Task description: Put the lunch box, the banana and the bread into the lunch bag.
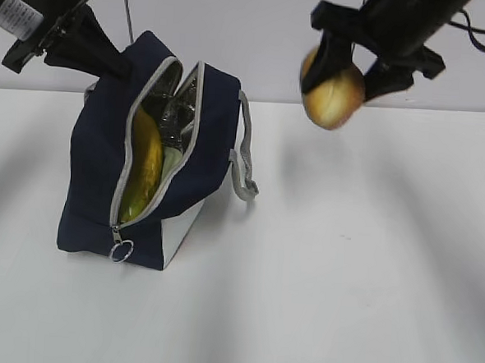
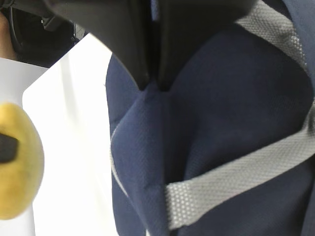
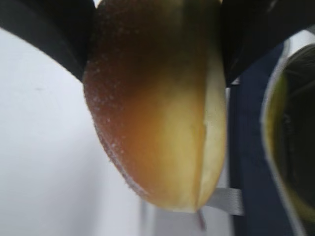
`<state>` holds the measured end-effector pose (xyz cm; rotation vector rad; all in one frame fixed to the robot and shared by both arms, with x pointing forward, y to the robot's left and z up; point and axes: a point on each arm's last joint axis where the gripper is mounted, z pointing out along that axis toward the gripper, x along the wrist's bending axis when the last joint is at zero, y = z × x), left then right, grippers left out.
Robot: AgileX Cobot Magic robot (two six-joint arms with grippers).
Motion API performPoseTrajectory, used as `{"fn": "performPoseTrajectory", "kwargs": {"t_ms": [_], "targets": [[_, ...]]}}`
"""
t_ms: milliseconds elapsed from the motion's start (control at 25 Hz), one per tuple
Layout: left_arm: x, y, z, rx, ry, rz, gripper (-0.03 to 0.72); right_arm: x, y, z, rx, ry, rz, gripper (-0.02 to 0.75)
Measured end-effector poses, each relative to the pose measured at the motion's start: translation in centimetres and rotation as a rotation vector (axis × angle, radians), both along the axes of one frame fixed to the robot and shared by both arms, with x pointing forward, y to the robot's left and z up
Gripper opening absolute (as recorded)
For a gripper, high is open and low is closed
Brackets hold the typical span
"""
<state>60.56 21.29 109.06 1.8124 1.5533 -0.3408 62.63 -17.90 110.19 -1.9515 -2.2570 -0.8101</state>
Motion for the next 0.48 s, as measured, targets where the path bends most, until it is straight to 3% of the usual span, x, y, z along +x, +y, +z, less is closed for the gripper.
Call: {"fn": "performPoseTrajectory", "kwargs": {"t_ms": [160, 480], "targets": [[0.0, 0.0, 0.0, 0.000, 0.000, 0.000, 0.001, -1.0, 3.5, 1.0, 0.032, -0.032, 0.101, 0.459], [0.0, 0.0, 0.0, -0.005, 0.001, 0.000, 0.001, -0.5, 9.8, -2.6, 0.121, -0.050, 0.224, 0.459]]}}
